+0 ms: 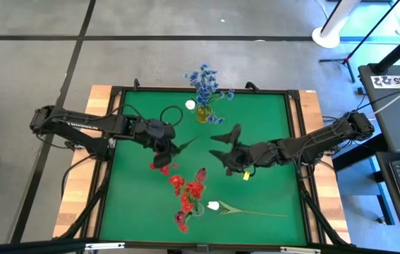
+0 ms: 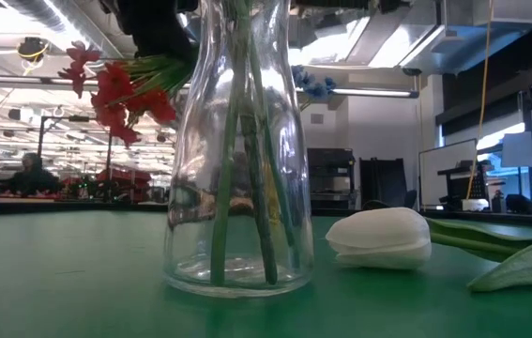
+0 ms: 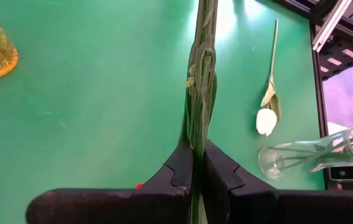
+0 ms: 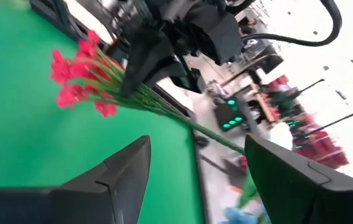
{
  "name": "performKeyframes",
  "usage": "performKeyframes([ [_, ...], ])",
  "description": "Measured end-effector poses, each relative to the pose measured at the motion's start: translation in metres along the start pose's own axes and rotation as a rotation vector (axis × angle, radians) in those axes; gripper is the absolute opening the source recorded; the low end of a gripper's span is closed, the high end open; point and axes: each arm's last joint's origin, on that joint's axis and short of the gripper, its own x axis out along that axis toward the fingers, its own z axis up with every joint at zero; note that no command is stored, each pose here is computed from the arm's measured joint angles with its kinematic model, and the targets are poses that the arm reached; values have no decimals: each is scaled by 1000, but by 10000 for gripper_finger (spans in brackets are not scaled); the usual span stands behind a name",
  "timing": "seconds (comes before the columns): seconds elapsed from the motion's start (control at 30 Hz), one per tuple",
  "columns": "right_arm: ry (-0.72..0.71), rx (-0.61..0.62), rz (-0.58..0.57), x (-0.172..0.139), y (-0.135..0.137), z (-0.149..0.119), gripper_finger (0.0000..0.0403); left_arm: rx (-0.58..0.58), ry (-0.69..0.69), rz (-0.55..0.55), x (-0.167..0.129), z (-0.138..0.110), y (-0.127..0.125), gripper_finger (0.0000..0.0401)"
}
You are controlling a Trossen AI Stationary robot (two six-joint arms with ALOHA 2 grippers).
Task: Sort flowers into vase by color
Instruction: Put the red flowers into the transparent vase
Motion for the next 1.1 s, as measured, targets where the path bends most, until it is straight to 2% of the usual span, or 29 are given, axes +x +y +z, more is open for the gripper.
performKeyframes([
  [0.2,32,-152,-47,11,6,-2,259,-2,-18,-33,1,3,-2,8],
  [0.4,69,-303,-120,40,20,-11,259,-7,-27,-59,2,5,-3,8],
  [0.63,44,-397,-178,49,27,-9,259,-16,-19,-59,2,4,-3,8],
  [0.8,22,-400,-177,49,26,-8,255,-16,-22,-60,2,4,-3,8],
  [0.93,32,-402,-178,50,25,-9,218,-17,-19,-66,2,4,-3,8],
  [1.1,34,-398,-179,50,25,-10,134,-19,-18,-66,2,4,-3,8],
])
